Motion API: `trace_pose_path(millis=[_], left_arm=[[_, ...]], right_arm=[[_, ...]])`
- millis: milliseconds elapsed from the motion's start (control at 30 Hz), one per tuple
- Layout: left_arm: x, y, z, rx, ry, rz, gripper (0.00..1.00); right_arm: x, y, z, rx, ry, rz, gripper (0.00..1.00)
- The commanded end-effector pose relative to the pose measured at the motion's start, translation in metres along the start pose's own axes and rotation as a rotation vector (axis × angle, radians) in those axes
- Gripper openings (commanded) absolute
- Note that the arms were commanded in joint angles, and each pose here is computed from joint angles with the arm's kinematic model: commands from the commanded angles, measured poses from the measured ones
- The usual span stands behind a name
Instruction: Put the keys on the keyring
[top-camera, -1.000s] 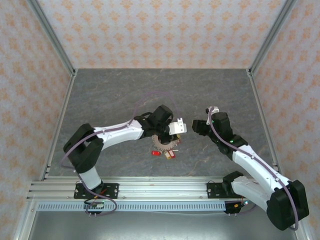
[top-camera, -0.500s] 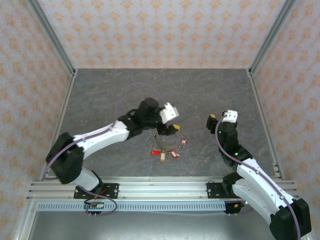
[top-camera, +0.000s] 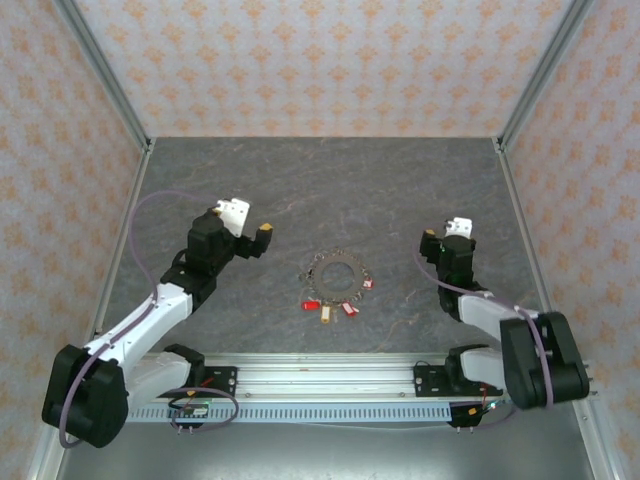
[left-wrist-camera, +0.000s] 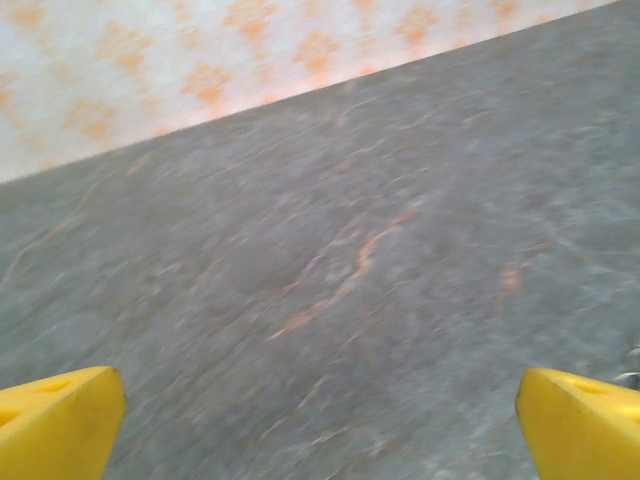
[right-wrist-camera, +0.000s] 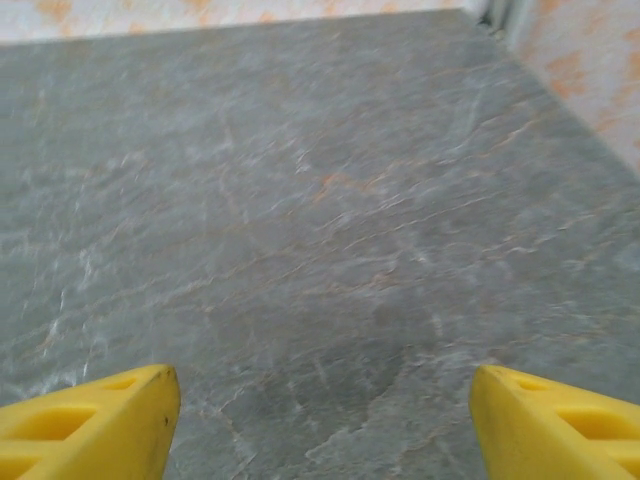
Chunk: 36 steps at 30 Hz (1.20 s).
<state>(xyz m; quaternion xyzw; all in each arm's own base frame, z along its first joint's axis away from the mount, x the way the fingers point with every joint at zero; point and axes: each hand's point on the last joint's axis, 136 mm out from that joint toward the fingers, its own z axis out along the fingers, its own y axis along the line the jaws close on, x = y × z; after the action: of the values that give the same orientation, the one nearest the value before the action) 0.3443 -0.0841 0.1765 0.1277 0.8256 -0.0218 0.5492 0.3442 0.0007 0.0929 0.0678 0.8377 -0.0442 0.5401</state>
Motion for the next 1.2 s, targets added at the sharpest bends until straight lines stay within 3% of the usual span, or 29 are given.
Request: trace_pose_path(millis=[0, 233, 300, 367, 433, 633, 733, 867, 1167], left_arm=[[0.015, 0.032, -0.002, -0.144, 0.006, -0.065, 1.00], [0.039, 0.058, 0.001, -0.231, -0.020, -0.097, 1.00], [0.042, 0.061, 0.007, -0.222, -0.045, -0.089, 1.00], [0.045, 0.064, 0.015, -0.209, -0.071, -0.097, 1.00], [0.048, 0.067, 0.025, -0.194, -0.082, -0.102, 1.00], [0.073, 0.079, 0.057, -0.182, -0.053, -0.165, 1.00], [0.075, 0.082, 0.060, -0.172, -0.019, -0.188, 1.00], [0.078, 0.108, 0.059, -0.334, 0.015, -0.240, 1.00], [0.079, 0.106, 0.059, -0.336, 0.023, -0.234, 1.00]], right_arm=[[-0.034, 0.021, 0.008, -0.097, -0.118, -0.048, 0.76], [-0.019, -0.001, 0.030, -0.066, -0.159, 0.049, 0.79], [-0.016, 0.000, 0.038, -0.053, -0.080, 0.035, 0.81], [-0.020, -0.014, 0.047, 0.043, -0.069, 0.072, 0.99], [-0.018, -0.025, 0.045, 0.107, -0.056, 0.093, 0.99], [-0.018, -0.013, 0.046, 0.035, -0.061, 0.066, 0.99], [-0.018, -0.012, 0.046, 0.028, -0.055, 0.063, 0.99], [-0.017, -0.012, 0.047, 0.028, -0.049, 0.061, 0.99], [-0.018, -0.012, 0.048, 0.032, -0.047, 0.066, 0.99]])
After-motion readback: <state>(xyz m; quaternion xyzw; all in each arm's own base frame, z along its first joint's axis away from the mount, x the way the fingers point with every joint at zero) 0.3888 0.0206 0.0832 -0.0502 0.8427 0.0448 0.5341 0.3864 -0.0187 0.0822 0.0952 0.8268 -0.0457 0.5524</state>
